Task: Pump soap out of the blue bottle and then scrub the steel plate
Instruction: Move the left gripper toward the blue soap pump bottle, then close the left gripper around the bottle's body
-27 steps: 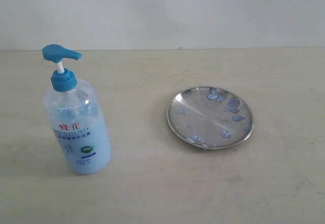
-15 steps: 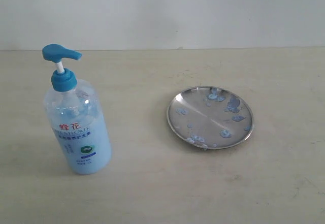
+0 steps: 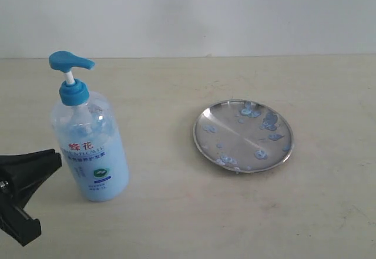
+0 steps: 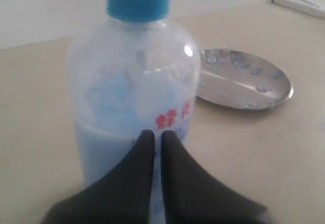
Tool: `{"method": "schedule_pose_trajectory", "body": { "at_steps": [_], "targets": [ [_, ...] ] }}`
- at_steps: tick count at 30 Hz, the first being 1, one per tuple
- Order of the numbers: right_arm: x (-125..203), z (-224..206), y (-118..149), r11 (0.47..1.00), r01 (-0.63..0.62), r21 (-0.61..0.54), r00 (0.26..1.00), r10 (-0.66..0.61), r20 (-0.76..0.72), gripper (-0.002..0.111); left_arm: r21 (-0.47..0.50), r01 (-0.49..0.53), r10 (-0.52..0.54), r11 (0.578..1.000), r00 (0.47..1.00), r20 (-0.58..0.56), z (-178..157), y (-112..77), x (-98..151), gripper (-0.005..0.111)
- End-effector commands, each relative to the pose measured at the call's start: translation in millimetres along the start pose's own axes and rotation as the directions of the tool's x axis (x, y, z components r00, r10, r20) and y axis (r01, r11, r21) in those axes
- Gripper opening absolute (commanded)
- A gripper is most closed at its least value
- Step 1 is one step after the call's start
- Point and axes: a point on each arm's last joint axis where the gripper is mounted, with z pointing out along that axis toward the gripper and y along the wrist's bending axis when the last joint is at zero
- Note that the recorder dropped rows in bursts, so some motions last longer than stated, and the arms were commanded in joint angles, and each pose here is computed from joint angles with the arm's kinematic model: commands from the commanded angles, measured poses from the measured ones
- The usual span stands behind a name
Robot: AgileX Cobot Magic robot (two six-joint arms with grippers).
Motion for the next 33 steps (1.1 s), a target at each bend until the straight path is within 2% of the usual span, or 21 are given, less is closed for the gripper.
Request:
{"method": "schedule_pose_trajectory", "body": {
  "at_steps": [1, 2, 3, 4, 5, 7, 9, 13, 17, 22, 27, 33],
  "targets": [
    [-1.3, -0.6, -0.6, 1.000, 0.006, 0.009, 1.000, -0.006, 0.011, 0.001, 0.030, -0.037, 0.039, 0.999, 0.997, -0.074, 2.1, -1.4, 7.2, 0.027],
    [-1.3, -0.6, -0.6, 1.000, 0.006, 0.009, 1.000, -0.006, 0.011, 0.001, 0.026, -0.029, 0.031, 0.999, 0.996, -0.082, 2.2, -1.0, 8.1, 0.035],
    [-1.3, -0.6, -0.6, 1.000, 0.006, 0.009, 1.000, -0.006, 0.011, 0.001, 0.011, 0.034, -0.033, 0.999, 0.995, -0.091, 2.8, 0.2, 9.4, 0.061],
    [-1.3, -0.6, -0.6, 1.000, 0.006, 0.009, 1.000, -0.006, 0.011, 0.001, -0.047, 0.127, -0.130, 0.991, 0.989, -0.076, 3.3, 5.1, 9.0, 0.089],
    [-1.3, -0.6, -0.6, 1.000, 0.006, 0.009, 1.000, -0.006, 0.011, 0.001, -0.103, 0.168, -0.175, 0.980, 0.983, -0.060, 3.8, 10.4, 8.7, 0.111],
    [-1.3, -0.6, -0.6, 1.000, 0.006, 0.009, 1.000, -0.006, 0.011, 0.001, -0.170, 0.218, -0.222, 0.961, 0.975, -0.005, 5.3, 18.5, 4.6, 0.109],
    [-1.3, -0.6, -0.6, 1.000, 0.006, 0.009, 1.000, -0.006, 0.011, 0.001, -0.172, 0.213, -0.214, 0.962, 0.977, 0.015, 9.0, 21.8, -0.8, 0.109],
    [-1.3, -0.6, -0.6, 1.000, 0.006, 0.009, 1.000, -0.006, 0.011, 0.001, -0.078, 0.155, -0.155, 0.985, 0.988, -0.005, 17.8, 18.4, -5.5, 0.109],
    [-1.3, -0.6, -0.6, 1.000, 0.006, 0.009, 1.000, -0.006, 0.011, 0.001, -0.012, 0.136, -0.136, 0.991, 0.991, 0.009, 24.8, 16.4, -6.6, 0.109],
    [-1.3, -0.6, -0.6, 1.000, 0.006, 0.009, 1.000, -0.006, 0.011, 0.001, 0.005, 0.123, -0.123, 0.992, 0.992, -0.018, 36.8, 20.9, 0.3, 0.109],
    [-1.3, -0.6, -0.6, 1.000, 0.006, 0.009, 1.000, -0.006, 0.011, 0.001, 0.037, 0.108, -0.109, 0.993, 0.994, 0.028, 56.3, 29.2, 2.2, 0.109],
    [-1.3, -0.6, -0.6, 1.000, 0.006, 0.009, 1.000, -0.006, 0.011, 0.001, 0.057, 0.113, -0.112, 0.992, 0.994, -0.012, 85.5, 42.8, 15.6, 0.109]
  ]
}}
